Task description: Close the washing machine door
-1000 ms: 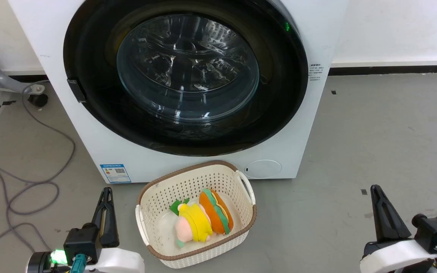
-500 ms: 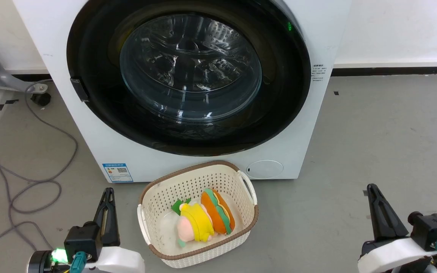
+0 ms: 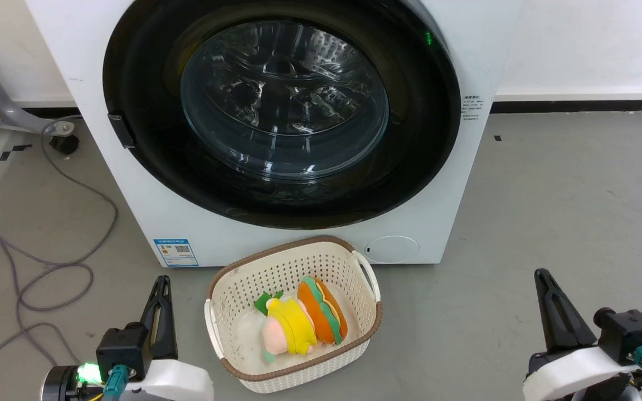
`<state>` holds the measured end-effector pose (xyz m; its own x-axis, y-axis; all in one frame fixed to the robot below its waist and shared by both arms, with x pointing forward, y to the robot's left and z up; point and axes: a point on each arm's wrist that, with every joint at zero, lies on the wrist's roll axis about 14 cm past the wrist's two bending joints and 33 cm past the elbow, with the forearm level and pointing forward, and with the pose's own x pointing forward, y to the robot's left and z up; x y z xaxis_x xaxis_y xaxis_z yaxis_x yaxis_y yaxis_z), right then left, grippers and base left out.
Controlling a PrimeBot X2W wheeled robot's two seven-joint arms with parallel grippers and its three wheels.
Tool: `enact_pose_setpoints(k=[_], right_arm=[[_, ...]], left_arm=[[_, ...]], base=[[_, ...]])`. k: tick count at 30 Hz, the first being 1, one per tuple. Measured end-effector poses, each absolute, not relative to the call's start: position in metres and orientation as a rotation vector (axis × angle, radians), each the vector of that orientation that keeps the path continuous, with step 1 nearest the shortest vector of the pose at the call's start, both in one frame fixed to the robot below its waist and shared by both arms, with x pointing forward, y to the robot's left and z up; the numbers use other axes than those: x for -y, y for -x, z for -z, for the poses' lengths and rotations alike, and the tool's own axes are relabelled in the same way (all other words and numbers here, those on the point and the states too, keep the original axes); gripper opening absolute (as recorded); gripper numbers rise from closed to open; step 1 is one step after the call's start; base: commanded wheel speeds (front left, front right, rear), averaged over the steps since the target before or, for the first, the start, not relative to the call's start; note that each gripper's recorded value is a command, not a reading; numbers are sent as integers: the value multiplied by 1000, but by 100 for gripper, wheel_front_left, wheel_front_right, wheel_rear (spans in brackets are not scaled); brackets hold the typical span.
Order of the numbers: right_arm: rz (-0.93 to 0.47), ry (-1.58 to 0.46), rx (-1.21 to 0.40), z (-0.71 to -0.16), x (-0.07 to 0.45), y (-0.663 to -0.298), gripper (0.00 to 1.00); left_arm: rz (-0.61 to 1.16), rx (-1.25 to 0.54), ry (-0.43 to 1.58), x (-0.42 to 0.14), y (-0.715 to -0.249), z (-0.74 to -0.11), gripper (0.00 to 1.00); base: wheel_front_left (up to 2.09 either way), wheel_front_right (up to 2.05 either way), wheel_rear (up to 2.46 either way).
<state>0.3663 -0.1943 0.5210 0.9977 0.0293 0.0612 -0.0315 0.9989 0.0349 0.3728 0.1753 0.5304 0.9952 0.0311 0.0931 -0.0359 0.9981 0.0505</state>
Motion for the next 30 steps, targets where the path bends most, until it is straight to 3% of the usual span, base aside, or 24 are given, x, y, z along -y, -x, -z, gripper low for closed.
enact_pose_setpoints(k=[30], right_arm=[[-76, -3, 40, -526, 180, -371, 0]], left_arm=[[-19, 46, -49, -176, -372, -527, 0]], base=[[0, 0, 0]])
